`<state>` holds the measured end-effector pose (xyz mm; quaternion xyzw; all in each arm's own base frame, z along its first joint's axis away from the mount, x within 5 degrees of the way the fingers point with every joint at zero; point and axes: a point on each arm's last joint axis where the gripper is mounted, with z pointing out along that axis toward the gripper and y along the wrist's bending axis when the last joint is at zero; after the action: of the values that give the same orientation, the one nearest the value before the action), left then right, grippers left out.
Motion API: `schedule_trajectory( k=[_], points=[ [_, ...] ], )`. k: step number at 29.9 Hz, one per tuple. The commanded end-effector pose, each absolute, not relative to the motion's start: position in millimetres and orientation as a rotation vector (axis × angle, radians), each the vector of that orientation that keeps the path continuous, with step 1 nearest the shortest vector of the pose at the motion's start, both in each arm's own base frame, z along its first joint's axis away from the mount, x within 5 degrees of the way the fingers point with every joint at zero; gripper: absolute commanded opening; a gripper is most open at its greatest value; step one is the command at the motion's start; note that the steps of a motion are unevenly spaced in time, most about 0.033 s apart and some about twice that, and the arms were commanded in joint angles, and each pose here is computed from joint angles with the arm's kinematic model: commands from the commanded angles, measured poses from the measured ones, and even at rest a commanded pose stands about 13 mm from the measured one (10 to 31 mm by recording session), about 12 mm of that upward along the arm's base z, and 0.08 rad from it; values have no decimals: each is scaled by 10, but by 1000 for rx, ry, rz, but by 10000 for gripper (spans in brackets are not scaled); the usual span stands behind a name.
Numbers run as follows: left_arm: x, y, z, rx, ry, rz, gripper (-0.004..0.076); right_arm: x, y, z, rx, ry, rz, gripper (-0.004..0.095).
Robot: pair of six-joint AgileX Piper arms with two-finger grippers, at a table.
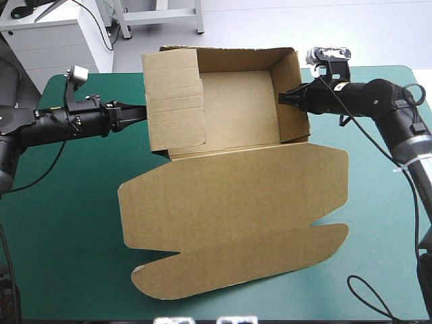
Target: Fold the box
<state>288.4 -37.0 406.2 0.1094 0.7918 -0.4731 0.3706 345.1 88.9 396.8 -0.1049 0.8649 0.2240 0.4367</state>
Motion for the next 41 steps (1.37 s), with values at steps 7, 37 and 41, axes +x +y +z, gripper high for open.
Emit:
schedule_trajectory(
  k=[7,37,41],
  points=[
    [2701,-524,4265,400,1967,-1301,351,3450,947,4185,-202,2016,597,-15],
    [2808,-326,3966,257,2281,-882,454,3477,1987,4429,-477,2005,438,5],
    [2824,-270,3920,228,2326,-790,454,3489,2062,4432,-482,2000,458,5]
  ],
)
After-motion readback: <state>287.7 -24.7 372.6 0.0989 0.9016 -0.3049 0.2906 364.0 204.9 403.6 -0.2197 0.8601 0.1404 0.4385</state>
